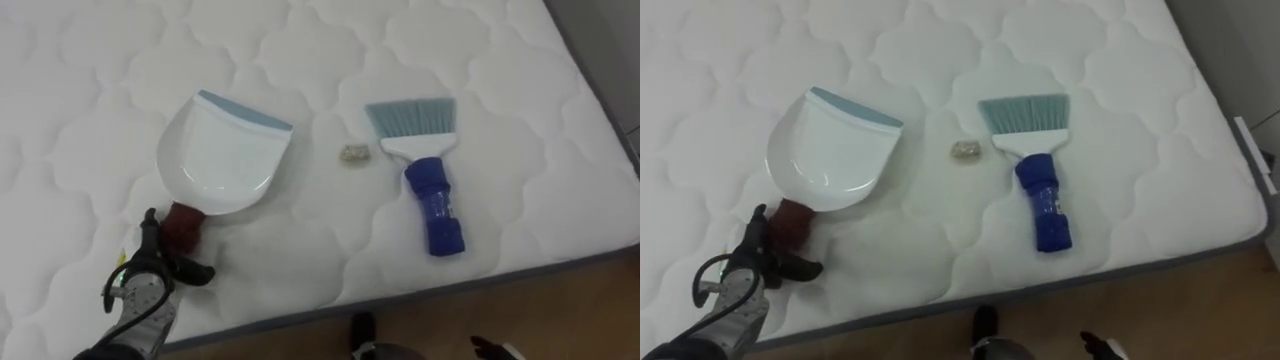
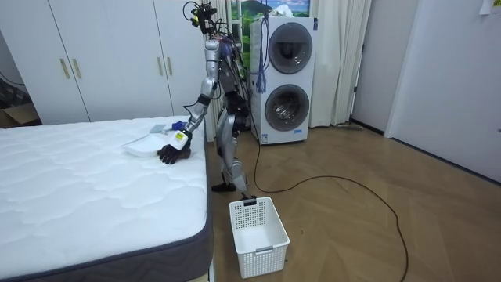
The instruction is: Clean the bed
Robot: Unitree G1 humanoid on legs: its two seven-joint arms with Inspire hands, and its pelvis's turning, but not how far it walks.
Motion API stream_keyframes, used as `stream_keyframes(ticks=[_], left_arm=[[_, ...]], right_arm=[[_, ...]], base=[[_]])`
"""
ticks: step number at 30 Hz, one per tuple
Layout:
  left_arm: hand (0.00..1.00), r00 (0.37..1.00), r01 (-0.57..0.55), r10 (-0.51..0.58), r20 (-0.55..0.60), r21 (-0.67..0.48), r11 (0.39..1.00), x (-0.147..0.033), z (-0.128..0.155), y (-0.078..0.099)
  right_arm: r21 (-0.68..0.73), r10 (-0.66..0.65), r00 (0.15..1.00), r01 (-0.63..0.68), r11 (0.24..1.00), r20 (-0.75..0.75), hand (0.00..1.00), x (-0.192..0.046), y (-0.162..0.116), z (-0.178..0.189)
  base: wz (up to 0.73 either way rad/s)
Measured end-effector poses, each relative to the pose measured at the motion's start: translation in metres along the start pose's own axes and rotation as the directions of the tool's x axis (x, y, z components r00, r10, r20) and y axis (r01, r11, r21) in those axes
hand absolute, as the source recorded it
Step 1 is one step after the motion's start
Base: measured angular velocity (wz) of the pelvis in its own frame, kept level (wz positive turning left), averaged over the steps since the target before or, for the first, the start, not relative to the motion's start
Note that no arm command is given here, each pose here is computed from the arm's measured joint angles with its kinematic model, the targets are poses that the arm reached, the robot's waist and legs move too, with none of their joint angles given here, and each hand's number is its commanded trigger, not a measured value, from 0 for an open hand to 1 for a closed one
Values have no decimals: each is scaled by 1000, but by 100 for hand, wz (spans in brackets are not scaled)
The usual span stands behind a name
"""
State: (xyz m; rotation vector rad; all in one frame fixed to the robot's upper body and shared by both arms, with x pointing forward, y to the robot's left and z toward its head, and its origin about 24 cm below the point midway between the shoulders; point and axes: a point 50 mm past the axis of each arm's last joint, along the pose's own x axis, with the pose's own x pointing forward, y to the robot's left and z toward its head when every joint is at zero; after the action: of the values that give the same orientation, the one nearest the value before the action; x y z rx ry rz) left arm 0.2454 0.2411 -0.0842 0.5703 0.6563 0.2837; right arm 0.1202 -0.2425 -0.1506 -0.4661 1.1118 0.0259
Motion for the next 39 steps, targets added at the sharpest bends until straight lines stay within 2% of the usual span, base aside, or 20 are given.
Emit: stream_keyframes(ticks=[1,7,11,20,27,37,39], left_arm=[[100,1000,0,0,-1,0,1000,0,0,0],[100,1000,-19,19,-8,5,1000,2,1,5],[100,997,-71,71,-9,27,997,8,4,22],[100,997,-65,67,-39,40,997,8,1,20],[100,999,-11,12,-44,25,1000,5,2,7],[100,999,-13,14,-53,31,999,5,0,8],[100,999,-14,16,-46,47,999,6,0,10]], right_arm=[[0,0,1000,0,1000,-2,0,0,0,0],[-10,0,1000,-1,1000,-8,0,0,0,-1],[-23,-6,1000,5,1000,-24,0,0,0,-3],[-24,-18,999,17,1000,-40,0,0,0,-4],[-20,-31,999,30,999,-30,0,0,1,-2],[-3,-29,1000,29,1000,5,0,0,2,6],[38,-34,999,33,999,15,0,1,1,8]], base=[[0],[0],[3],[1],[0],[0],[0]])
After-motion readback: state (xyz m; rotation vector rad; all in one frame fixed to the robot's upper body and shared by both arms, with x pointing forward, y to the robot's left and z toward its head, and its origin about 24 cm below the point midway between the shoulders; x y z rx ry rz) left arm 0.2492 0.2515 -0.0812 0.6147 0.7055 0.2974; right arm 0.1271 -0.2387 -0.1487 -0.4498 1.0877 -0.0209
